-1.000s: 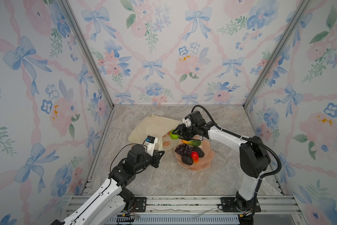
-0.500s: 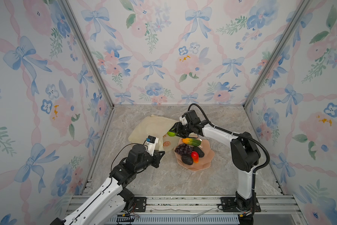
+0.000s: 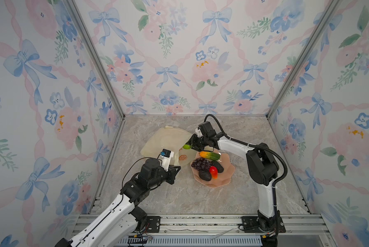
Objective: Place the fruits into the plastic bag
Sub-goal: Place the fruit in the plastic bag.
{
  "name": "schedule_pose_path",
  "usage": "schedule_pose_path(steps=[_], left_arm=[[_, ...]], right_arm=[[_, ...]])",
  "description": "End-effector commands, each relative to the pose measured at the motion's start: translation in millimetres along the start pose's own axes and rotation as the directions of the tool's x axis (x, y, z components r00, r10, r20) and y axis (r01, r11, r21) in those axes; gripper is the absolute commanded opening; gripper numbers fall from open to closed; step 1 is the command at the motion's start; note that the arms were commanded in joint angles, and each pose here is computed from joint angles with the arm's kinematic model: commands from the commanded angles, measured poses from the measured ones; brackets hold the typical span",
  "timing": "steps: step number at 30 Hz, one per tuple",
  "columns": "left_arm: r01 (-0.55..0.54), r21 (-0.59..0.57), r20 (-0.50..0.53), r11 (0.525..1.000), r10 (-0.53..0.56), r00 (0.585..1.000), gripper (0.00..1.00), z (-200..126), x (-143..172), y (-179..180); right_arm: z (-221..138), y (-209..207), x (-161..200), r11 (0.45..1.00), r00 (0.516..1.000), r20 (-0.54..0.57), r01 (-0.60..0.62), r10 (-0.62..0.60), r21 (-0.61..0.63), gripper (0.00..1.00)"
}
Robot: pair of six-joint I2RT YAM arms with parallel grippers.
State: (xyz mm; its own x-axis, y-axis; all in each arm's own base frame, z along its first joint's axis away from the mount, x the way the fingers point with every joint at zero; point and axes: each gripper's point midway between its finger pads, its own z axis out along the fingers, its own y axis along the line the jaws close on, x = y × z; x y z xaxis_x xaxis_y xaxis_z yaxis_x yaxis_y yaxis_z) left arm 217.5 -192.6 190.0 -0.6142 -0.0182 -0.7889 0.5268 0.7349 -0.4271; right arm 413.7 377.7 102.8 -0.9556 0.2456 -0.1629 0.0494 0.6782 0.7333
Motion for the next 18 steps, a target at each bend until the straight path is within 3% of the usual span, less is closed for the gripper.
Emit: schedule_pose_path(steps=[1, 18], left_arm=[[0.008, 0.010, 0.011, 1.000, -0.008, 1.000, 0.00, 0.2, -0.9, -0.5], [0.008, 0.012, 0.012, 1.000, -0.008, 1.000, 0.00, 0.0, -1.1, -1.0]], right_arm=[[7.0, 7.2, -6.7, 1.000, 1.000, 0.025, -0.002, 0.002, -0.011, 0.60], [15.4, 7.4, -11.6, 1.000, 1.000, 0.027, -0.013, 0.014, -0.015, 0.72]])
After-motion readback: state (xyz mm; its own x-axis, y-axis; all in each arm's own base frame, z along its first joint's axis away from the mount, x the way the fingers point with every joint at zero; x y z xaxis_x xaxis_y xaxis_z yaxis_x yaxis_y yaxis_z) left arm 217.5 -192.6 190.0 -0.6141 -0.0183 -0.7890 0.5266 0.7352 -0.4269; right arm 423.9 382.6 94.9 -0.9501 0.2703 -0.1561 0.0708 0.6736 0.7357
